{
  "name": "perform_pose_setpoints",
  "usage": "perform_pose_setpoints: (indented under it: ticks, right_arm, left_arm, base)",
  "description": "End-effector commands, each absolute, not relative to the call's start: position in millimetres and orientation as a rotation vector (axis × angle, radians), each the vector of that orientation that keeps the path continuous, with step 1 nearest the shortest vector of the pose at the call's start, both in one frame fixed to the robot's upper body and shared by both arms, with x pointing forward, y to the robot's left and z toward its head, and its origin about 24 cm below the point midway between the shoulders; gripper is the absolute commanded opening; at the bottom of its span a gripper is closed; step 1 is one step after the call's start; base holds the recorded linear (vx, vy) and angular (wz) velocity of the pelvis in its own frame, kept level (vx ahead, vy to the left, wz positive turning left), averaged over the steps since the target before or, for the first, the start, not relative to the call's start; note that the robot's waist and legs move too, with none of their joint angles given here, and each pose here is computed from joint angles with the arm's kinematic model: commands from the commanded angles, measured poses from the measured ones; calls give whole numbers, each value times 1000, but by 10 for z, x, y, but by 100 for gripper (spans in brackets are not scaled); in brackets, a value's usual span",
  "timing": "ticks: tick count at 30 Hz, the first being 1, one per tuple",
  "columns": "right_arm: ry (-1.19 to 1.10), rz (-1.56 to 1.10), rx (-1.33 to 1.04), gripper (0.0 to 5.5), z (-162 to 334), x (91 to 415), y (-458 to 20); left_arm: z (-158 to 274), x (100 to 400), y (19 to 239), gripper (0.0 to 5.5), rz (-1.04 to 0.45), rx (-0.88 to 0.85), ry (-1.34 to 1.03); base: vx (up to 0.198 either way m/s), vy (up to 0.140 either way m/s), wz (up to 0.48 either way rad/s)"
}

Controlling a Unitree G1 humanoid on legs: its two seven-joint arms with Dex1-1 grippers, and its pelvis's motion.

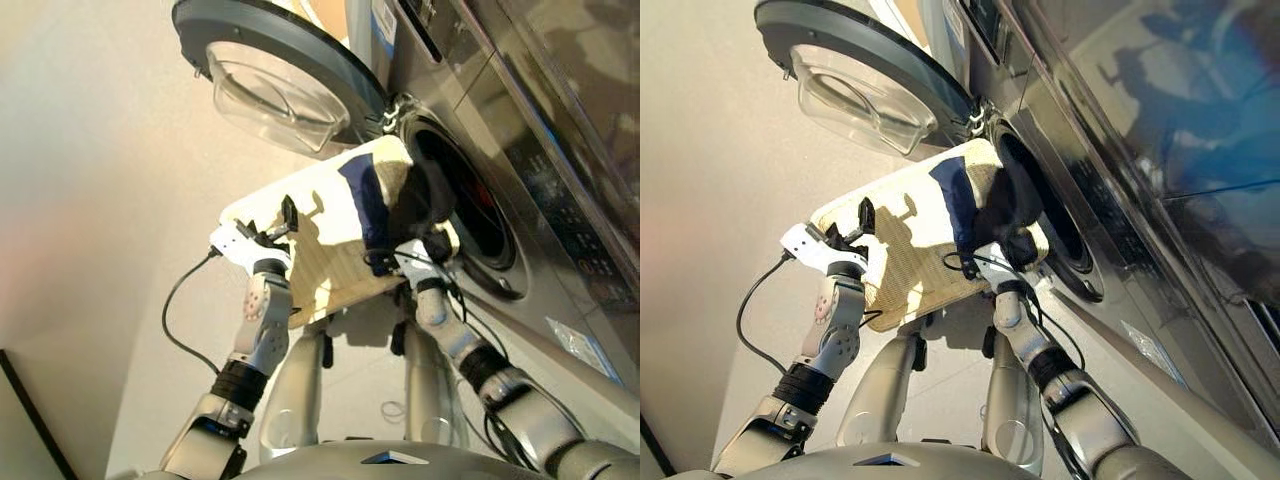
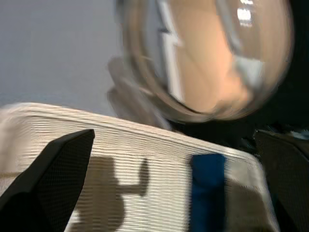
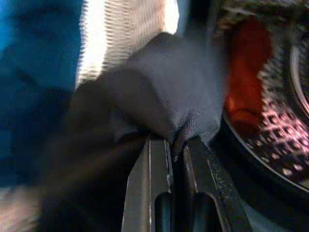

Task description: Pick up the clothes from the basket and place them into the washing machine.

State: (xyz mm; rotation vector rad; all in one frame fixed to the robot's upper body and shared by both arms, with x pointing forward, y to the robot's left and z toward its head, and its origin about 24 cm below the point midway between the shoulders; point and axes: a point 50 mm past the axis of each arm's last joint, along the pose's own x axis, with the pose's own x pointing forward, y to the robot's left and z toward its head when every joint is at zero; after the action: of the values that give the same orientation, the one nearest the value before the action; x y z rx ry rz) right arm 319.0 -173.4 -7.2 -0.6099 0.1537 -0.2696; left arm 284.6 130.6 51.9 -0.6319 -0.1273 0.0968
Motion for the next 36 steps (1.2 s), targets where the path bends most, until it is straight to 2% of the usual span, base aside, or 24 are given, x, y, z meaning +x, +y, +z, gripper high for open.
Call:
perform_pose_setpoints:
  ticks: [1,3,8,9,16,21,26,30,31,32,36]
  right_arm:
    - [-100,-409,-498,0,578,3533,-1727]
    - [-162,-528,-531,0,830,3613,-1975]
    - [-249,-621,-591,0,1201,3722,-2183]
    - [-286,-674,-624,0,1418,3775,-2309]
    - [-227,-858,-644,0,2044,3906,-2825]
    - [-199,-990,-602,0,2451,3831,-3161]
    - [-264,-1041,-606,0,2730,3792,-3209]
    - [-330,-1040,-642,0,2765,3790,-3156]
    - [-344,-1022,-644,198,2742,3810,-3103]
    - [-343,-1022,-644,550,2737,3810,-3103]
    - [-305,-825,-569,550,2551,3945,-2888]
  left_arm:
    - [730,2854,1455,550,97,-578,-263]
    - [744,2843,1511,550,117,-557,-274]
    - [750,2836,1567,550,126,-537,-283]
    - [777,2834,1598,550,132,-536,-295]
    - [827,2821,1651,550,118,-531,-309]
    - [861,2839,1661,550,114,-534,-308]
    - [885,2861,1683,550,135,-541,-308]
    - [894,2871,1645,550,127,-549,-313]
    - [898,2869,1629,550,125,-563,-316]
    - [896,2868,1630,550,125,-563,-316]
    - [829,2874,1652,550,133,-581,-290]
  base:
    - [0,0,0]
    - [0,0,0]
    - [0,0,0]
    - [0,0,0]
    - [0,0,0]
    - [-7,-1,43]
    - [-8,-1,76]
    - [0,0,0]
    - [0,0,0]
    - [0,0,0]
    - [0,0,0]
